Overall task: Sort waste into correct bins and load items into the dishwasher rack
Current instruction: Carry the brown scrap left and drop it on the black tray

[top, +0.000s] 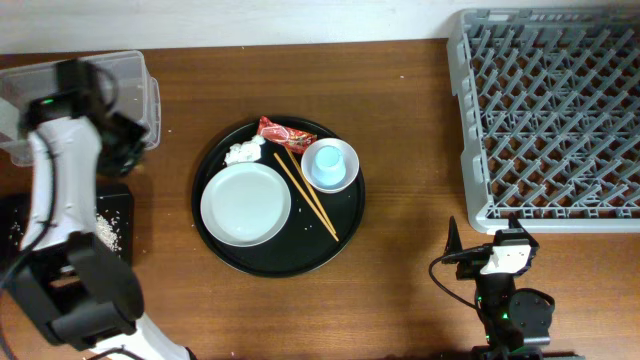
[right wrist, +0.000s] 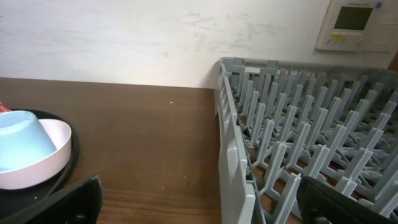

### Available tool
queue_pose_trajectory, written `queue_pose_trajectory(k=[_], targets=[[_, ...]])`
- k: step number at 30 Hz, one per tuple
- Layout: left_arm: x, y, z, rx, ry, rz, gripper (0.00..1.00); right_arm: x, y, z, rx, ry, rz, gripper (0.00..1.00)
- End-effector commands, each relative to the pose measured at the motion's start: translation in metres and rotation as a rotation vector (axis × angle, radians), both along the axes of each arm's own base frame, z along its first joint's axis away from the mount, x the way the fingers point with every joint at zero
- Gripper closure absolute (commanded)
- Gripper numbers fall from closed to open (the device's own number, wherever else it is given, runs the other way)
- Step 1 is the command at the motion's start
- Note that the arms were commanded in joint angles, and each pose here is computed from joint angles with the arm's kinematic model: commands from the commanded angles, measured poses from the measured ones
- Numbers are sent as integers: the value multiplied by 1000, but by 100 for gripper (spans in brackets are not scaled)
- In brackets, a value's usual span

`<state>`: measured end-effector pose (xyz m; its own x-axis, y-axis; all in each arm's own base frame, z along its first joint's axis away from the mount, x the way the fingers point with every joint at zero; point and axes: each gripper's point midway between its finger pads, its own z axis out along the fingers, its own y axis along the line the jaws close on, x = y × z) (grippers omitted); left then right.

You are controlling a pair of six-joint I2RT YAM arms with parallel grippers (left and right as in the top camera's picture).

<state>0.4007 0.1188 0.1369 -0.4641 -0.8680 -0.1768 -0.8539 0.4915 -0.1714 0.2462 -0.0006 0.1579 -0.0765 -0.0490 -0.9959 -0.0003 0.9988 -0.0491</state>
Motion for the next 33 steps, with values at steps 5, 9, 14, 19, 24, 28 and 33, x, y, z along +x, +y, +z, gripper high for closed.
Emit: queue_pose_trajectory(k=[5,9,14,19,24,28,33], targets=[[-40,84,-19,147,125,159,83,0,0,-3,7,6,-3,2],[-48,91,-44,141,210,168,83,0,0,-3,7,6,-3,2],[-56,96,-70,155,299,166,83,0,0,-3,7,6,-3,2],[-63,109,-66,218,328,183,83,0,0,-3,7,6,-3,2],[-75,124,-65,244,355,219,67,0,0,-3,7,6,-3,2],[-76,125,-65,243,356,221,66,0,0,-3,7,6,-3,2],[-73,117,-68,195,340,214,58,0,0,-3,7,6,-3,2]])
